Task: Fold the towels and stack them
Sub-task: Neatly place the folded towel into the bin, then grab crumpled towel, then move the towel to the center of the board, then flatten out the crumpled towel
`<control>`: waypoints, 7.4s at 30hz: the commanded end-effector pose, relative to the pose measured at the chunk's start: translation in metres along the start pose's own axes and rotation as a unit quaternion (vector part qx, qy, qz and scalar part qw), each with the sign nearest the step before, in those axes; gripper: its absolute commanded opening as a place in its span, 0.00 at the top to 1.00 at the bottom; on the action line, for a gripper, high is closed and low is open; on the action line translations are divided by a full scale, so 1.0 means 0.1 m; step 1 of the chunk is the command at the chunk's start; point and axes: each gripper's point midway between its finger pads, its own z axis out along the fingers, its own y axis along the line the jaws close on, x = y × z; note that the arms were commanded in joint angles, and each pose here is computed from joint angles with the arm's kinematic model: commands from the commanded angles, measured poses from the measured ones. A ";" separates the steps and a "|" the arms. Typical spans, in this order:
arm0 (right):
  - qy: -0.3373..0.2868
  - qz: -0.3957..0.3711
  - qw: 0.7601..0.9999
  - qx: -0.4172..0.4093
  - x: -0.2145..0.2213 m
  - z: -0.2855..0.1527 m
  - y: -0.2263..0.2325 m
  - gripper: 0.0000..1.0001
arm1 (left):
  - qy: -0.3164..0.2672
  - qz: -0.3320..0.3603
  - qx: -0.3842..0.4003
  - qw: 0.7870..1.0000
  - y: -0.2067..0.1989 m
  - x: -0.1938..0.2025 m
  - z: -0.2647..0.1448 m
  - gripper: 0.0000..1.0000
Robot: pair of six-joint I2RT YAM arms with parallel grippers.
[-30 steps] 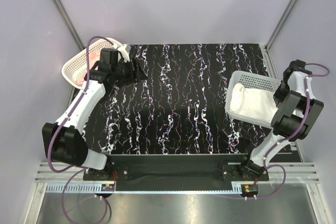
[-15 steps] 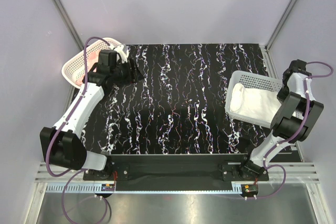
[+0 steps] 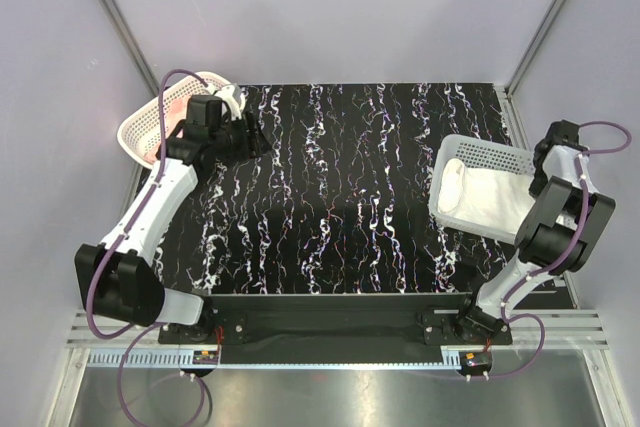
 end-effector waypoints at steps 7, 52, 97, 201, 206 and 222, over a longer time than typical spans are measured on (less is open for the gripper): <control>-0.084 0.081 0.986 -0.117 -0.49 -0.88 0.12 0.65 | -0.116 0.012 -0.117 0.986 0.27 -0.64 -0.33 0.36; 0.023 -0.005 0.922 -0.386 0.38 -0.99 2.21 0.96 | -0.097 -0.015 -0.256 0.962 1.17 -0.91 -0.27 0.32; -0.169 0.021 0.885 -0.432 -0.58 -2.31 1.67 0.15 | 0.053 -0.042 -0.342 0.937 3.28 -0.86 1.14 0.48; -0.201 -0.220 0.856 -0.423 0.29 -3.38 3.13 1.00 | 0.004 0.057 -0.041 0.998 -0.22 -0.02 -0.12 1.00; -0.186 -0.185 0.853 -0.450 0.46 -3.61 2.69 1.00 | 0.009 0.070 -0.058 0.996 -0.11 0.12 -0.26 1.00; -0.133 -0.140 0.765 -0.614 0.71 -4.35 2.89 1.00 | 0.078 0.018 0.059 0.995 -0.44 0.43 -0.12 0.96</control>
